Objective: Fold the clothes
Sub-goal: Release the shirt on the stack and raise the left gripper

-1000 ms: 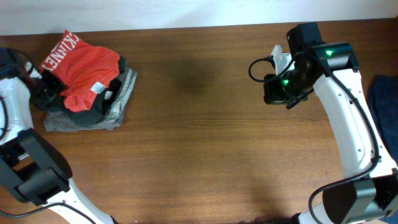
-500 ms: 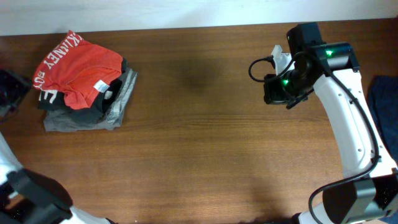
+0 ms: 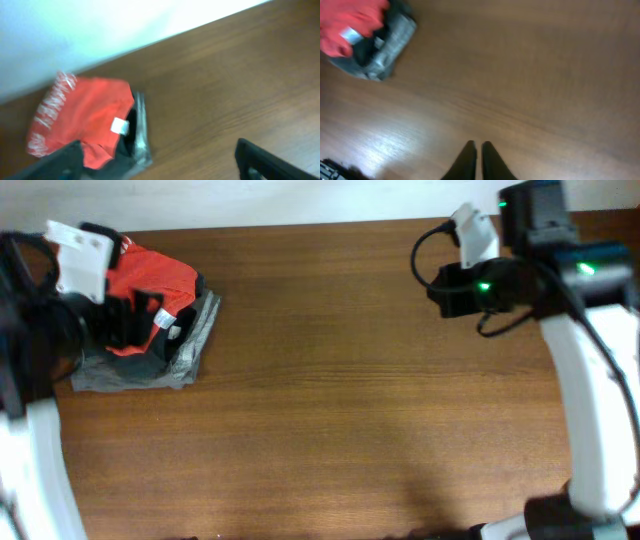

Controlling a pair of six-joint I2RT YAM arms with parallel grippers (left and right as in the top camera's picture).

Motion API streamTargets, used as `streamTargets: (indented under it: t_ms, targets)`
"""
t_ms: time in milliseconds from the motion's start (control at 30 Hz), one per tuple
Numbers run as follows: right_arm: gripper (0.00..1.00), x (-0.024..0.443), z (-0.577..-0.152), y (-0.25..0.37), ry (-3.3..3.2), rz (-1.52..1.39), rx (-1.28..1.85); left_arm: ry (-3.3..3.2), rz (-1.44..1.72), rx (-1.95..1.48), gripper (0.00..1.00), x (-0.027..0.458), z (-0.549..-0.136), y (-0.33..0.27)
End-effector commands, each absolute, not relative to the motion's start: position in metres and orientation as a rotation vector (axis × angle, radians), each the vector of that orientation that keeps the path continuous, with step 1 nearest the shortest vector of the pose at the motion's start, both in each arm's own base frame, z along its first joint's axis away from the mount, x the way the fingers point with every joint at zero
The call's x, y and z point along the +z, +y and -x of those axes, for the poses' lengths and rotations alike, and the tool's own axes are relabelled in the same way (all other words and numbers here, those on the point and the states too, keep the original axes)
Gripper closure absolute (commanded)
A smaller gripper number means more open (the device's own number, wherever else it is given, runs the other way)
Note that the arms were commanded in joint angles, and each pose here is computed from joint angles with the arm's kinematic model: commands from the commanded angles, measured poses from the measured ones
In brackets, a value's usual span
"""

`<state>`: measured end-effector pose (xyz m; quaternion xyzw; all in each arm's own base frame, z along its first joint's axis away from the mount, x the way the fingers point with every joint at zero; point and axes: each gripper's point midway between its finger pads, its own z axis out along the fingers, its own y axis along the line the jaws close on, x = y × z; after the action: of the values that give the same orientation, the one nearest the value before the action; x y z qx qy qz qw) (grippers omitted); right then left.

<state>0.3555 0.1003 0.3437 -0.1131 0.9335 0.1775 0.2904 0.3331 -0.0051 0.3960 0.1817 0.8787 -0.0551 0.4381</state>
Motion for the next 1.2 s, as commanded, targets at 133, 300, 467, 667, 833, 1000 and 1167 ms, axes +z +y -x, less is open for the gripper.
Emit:
streamTargets:
  t_ms: [133, 300, 467, 667, 833, 1000, 1167]
  targets:
    - [0.61, 0.43, -0.261, 0.1, 2.245, 0.394, 0.45, 2.152, -0.412, -0.092, 0.01, 0.423, -0.268, -0.028]
    - [0.01, 0.426, -0.22, 0.091, 2.293, 0.383, 0.435, 2.308, -0.253, -0.118, 0.01, 0.394, -0.257, -0.019]
    - [0.01, 0.425, -0.207, 0.083, 2.303, 0.367, 0.398, 2.286, -0.268, -0.199, 0.01, 0.395, -0.272, -0.028]
    - [0.01, 0.425, -0.206, 0.083, 2.311, 0.333, 0.414, 2.318, -0.266, -0.208, 0.01, 0.387, -0.28, -0.028]
    - [0.01, 0.421, -0.211, 0.084, 2.328, 0.332, 0.414, 2.328, -0.265, -0.211, 0.01, 0.385, -0.282, -0.028]
    - [0.01, 0.415, -0.221, 0.074, 2.359, 0.299, 0.335, 2.328, -0.265, -0.211, 0.01, 0.385, -0.282, -0.028]
    - [0.01, 0.424, -0.238, 0.056, 2.289, 0.258, 0.185, 2.328, -0.265, -0.211, 0.01, 0.384, -0.282, -0.028]
